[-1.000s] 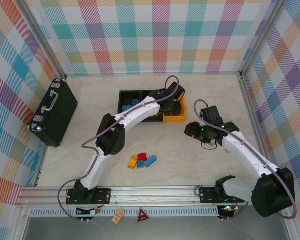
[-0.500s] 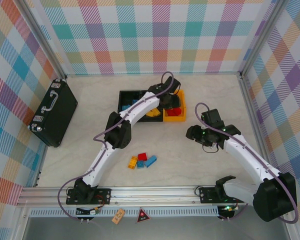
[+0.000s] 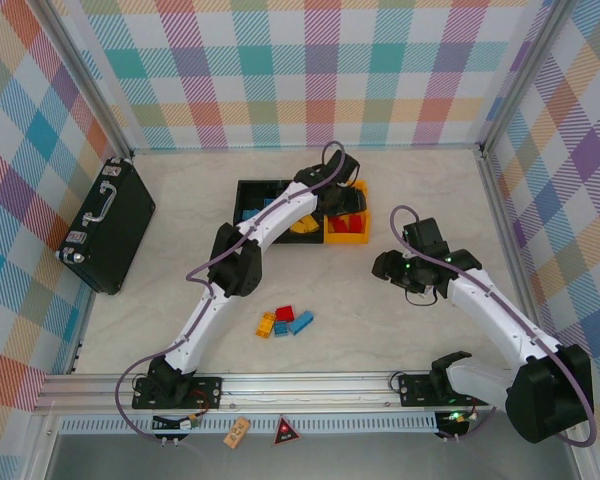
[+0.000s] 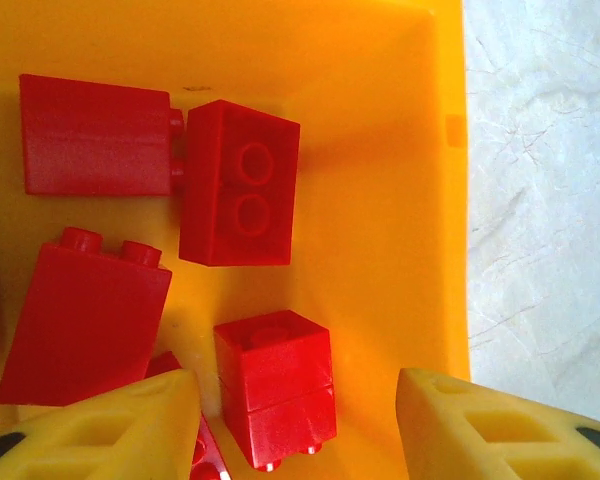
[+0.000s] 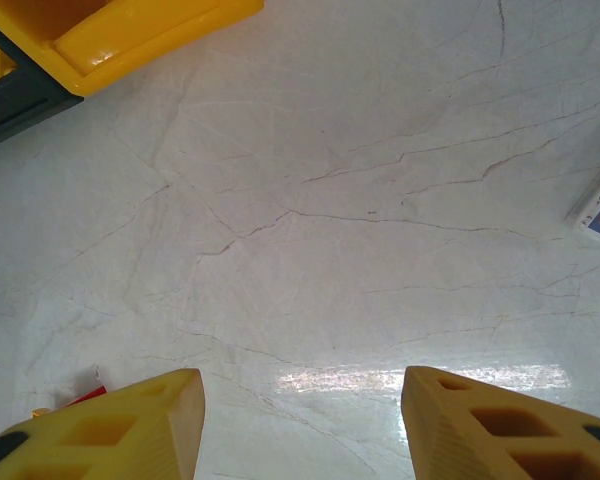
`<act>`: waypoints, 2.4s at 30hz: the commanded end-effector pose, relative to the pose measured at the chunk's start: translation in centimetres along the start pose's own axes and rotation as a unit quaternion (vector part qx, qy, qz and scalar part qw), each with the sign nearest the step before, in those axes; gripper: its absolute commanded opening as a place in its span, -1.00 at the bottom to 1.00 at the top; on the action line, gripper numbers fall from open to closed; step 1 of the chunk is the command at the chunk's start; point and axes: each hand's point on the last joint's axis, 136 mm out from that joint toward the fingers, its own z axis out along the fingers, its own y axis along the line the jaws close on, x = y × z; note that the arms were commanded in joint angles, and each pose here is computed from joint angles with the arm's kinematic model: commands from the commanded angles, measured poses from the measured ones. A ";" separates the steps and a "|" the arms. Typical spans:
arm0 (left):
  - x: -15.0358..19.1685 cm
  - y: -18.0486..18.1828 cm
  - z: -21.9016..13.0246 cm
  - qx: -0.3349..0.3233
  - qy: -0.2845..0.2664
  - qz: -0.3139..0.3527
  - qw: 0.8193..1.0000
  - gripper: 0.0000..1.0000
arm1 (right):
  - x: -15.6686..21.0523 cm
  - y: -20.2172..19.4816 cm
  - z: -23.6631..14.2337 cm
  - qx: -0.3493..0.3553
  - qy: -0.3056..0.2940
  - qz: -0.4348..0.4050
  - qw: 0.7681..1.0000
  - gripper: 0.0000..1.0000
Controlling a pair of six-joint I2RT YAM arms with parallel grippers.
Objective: Sort the legos into containers by color
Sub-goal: Place the lego in the container, then pick up the lego from the bottom-center of the table.
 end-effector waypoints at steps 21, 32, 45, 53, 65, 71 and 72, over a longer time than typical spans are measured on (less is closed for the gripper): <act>11.6 6.0 -13.7 -0.020 0.030 0.022 0.999 0.15 | 2.2 8.3 2.0 -0.137 0.076 -0.124 0.980 0.13; 16.9 12.9 -15.8 -0.092 0.047 -0.029 0.994 0.17 | 7.6 11.3 3.7 -0.132 0.141 -0.265 0.945 0.30; 20.4 19.9 -19.0 -0.149 0.019 -0.138 0.979 0.29 | 12.2 15.3 6.5 -0.135 0.190 -0.337 0.912 0.34; 22.3 24.1 -21.0 -0.170 -0.002 -0.225 0.959 0.32 | 14.3 17.5 8.3 -0.137 0.224 -0.361 0.895 0.34; 23.4 26.4 -22.1 -0.184 -0.004 -0.254 0.949 0.32 | 16.7 18.0 11.4 -0.097 0.266 -0.372 0.884 0.34; 23.6 26.5 -21.7 -0.184 0.005 -0.251 0.950 0.32 | 16.3 16.5 13.0 -0.045 0.260 -0.358 0.895 0.30; 23.6 26.5 -21.7 -0.183 0.006 -0.251 0.950 0.32 | 16.1 16.3 13.1 -0.036 0.257 -0.355 0.898 0.28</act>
